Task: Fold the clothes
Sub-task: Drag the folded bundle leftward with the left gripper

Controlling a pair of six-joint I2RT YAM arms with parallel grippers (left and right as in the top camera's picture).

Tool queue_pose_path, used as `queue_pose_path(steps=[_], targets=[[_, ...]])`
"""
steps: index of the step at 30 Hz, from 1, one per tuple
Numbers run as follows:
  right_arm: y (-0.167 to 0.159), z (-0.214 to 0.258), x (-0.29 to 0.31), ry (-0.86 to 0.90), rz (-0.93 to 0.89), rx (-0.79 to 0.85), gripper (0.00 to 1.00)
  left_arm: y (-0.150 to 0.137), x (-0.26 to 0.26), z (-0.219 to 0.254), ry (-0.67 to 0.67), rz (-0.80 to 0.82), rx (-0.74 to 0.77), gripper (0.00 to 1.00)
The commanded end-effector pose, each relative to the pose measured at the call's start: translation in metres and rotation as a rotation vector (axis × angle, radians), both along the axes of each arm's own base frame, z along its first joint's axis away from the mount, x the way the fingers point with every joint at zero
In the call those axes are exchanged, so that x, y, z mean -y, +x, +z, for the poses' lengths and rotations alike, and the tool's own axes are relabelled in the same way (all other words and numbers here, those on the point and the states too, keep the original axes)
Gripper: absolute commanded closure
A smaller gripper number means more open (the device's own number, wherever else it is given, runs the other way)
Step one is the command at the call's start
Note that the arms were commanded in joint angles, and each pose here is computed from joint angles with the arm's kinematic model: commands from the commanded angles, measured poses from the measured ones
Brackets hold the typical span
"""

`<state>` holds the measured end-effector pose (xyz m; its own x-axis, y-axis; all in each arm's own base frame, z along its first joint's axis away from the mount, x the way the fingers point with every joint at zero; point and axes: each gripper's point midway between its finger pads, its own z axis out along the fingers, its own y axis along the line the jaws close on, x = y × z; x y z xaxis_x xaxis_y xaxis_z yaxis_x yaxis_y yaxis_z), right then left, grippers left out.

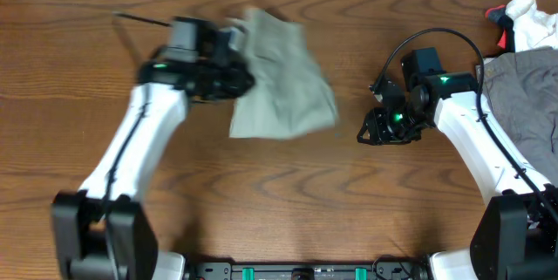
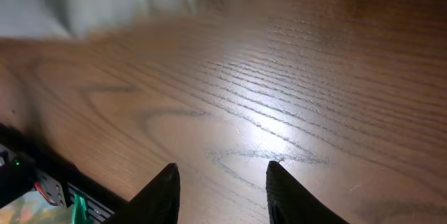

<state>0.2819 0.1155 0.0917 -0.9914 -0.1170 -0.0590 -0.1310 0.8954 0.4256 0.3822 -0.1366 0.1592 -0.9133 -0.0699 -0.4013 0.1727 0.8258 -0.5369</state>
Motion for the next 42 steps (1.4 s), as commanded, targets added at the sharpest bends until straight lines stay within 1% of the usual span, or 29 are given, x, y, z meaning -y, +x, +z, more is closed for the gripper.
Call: queue_pose_path(steps=[1, 5, 8, 11, 15, 18, 25, 29, 32, 33, 34, 35, 38, 42], targets=[[0.005, 0.008, -0.002, 0.017, 0.013, 0.032, 0.61, 0.006, -0.046, -0.018, 0.123, 0.040, -0.004, 0.94], [0.004, 0.008, -0.001, 0.017, 0.013, 0.031, 0.61, 0.010, -0.107, -0.042, 0.261, 0.168, -0.061, 0.94], [0.005, 0.008, -0.001, 0.017, 0.013, 0.032, 0.61, 0.009, -0.139, -0.055, 0.303, 0.246, -0.105, 0.94], [0.005, 0.008, -0.001, 0.017, 0.012, 0.031, 0.61, 0.000, -0.169, -0.068, 0.337, 0.313, -0.175, 0.94], [0.005, 0.008, -0.001, 0.017, 0.012, 0.032, 0.61, -0.019, -0.213, -0.080, 0.442, 0.412, -0.264, 0.94], [0.006, 0.008, 0.000, 0.018, 0.009, 0.037, 0.60, -0.029, -0.236, -0.082, 0.428, 0.513, -0.309, 0.94], [0.008, 0.008, 0.002, 0.018, 0.001, 0.040, 0.60, -0.053, -0.271, -0.085, 0.389, 0.668, -0.401, 0.94], [0.007, 0.008, 0.002, 0.018, 0.001, 0.038, 0.60, -0.070, -0.279, -0.088, 0.344, 0.780, -0.484, 0.94], [0.008, 0.008, 0.002, 0.018, 0.000, 0.040, 0.60, -0.079, -0.278, -0.090, 0.325, 0.821, -0.534, 0.94], [0.008, 0.008, 0.002, 0.018, 0.000, 0.040, 0.60, -0.082, -0.277, -0.090, 0.324, 0.820, -0.544, 0.86], [0.008, 0.008, 0.002, 0.018, 0.000, 0.040, 0.60, -0.085, -0.276, -0.090, 0.324, 0.817, -0.556, 0.74], [0.008, 0.008, 0.002, 0.018, 0.000, 0.039, 0.60, -0.088, -0.276, -0.090, 0.327, 0.816, -0.570, 0.67], [0.004, 0.008, 0.003, 0.015, 0.000, 0.023, 0.60, -0.099, -0.279, -0.090, 0.357, 0.824, -0.605, 0.61], [0.002, 0.008, 0.002, 0.015, 0.002, 0.017, 0.60, -0.111, -0.286, -0.083, 0.367, 0.851, -0.626, 0.60]])
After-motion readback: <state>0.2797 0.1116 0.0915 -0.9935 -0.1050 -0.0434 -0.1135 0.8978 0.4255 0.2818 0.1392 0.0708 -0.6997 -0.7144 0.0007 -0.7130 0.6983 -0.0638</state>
